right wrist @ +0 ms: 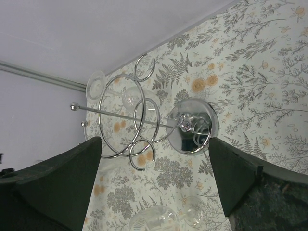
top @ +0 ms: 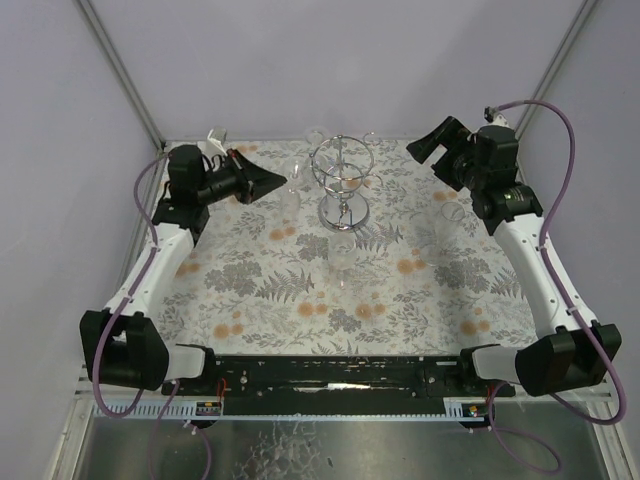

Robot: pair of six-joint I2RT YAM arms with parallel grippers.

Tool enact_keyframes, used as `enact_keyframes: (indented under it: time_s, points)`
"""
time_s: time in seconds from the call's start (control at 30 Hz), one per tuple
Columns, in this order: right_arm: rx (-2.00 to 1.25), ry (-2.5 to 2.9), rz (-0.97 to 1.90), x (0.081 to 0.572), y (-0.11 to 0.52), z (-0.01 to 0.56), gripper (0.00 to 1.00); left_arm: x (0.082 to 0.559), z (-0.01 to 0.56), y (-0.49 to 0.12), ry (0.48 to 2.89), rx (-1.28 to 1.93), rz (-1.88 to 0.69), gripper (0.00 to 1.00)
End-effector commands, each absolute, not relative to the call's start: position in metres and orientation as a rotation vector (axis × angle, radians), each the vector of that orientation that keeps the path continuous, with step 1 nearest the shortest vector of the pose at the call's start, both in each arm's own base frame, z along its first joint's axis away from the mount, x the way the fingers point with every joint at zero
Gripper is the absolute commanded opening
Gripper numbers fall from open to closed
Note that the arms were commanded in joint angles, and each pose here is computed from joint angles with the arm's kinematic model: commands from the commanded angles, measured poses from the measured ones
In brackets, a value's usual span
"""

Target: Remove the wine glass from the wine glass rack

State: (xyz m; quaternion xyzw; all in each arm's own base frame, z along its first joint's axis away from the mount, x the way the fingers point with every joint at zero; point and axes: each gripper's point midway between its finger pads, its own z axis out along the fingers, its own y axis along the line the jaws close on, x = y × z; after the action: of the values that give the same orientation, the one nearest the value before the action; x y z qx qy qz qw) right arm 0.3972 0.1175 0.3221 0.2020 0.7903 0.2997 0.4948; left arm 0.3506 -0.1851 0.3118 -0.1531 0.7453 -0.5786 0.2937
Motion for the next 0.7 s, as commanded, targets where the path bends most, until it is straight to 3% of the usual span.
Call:
enact_keyframes:
  time_s: [0.0, 0.27, 0.67]
  points:
    - [0.408, 1.852, 0.747, 0.402, 0.121, 0.36, 0.99, 0.342, 0.381, -0.181, 1.842, -0.043, -1.392, 0.0]
    - [0.36, 1.898, 0.785, 0.417, 0.126, 0.38, 0.99, 0.338, 0.467, -0.19, 1.601, 0.471, -1.063, 0.0]
    - [0.296, 1.863, 1.035, 0.421, 0.107, 0.422, 0.99, 0.291, 0.423, -0.287, 1.331, 1.211, -0.549, 0.0]
